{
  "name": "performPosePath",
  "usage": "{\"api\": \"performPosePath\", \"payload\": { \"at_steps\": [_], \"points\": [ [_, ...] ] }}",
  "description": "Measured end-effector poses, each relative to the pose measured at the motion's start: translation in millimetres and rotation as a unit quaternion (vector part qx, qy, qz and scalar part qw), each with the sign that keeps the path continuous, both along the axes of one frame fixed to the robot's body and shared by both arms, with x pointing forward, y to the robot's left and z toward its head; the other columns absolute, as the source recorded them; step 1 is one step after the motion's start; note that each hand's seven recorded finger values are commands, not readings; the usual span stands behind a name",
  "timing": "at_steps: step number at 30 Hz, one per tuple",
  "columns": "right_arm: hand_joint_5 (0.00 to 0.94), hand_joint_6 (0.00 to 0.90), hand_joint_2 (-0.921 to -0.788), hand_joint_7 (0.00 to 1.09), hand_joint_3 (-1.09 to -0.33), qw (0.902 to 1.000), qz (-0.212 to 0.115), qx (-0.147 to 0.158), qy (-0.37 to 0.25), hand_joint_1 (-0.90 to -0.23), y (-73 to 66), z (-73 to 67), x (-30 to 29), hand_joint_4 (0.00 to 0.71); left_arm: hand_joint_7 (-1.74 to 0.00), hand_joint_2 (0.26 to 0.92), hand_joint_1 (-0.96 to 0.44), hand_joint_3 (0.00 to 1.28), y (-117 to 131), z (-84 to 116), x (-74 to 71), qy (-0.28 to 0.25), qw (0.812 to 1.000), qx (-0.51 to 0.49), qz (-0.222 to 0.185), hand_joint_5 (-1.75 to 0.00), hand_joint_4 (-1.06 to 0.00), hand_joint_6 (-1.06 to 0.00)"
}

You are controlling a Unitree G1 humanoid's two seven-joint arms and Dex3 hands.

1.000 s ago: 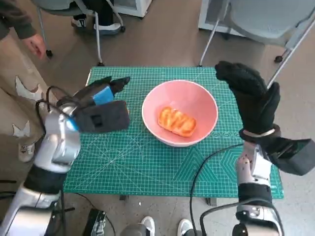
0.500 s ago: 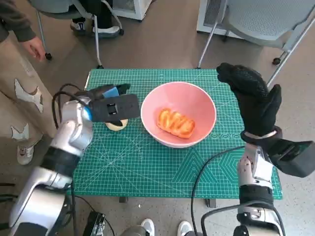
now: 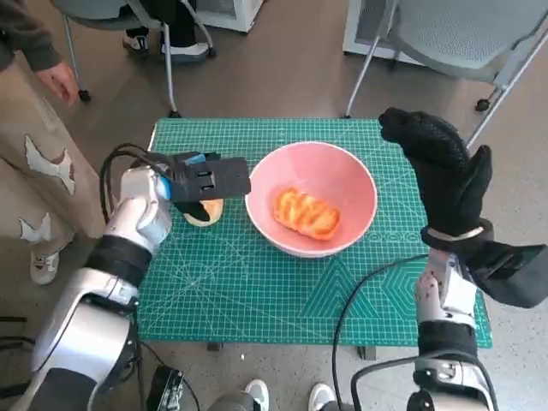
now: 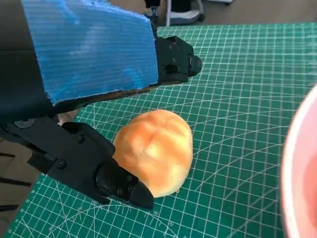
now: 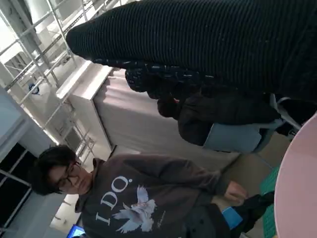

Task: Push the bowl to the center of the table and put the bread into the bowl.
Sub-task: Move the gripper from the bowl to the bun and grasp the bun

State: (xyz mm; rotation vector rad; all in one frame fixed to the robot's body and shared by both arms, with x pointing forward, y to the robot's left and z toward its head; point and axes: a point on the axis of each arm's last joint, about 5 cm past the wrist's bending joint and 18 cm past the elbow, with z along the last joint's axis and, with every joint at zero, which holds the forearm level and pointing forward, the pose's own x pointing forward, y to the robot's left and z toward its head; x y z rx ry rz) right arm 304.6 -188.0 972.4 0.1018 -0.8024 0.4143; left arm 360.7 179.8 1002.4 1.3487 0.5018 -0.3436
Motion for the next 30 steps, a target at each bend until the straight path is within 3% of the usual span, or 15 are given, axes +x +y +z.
{"api": "performPosePath", "payload": {
  "at_steps": [30],
  "points": [
    [0.007,0.085,-0.921,0.52,-0.684,1.0000,-0.004,-0.002,0.001,-0.657,2.6,-2.3,-2.6,0.275,-0.01,0.695,-0.30,0.01,-1.4,-22.8,-0.3,0.047,0.998,0.029,0.016,0.00,0.00,-0.13]
  ]
}}
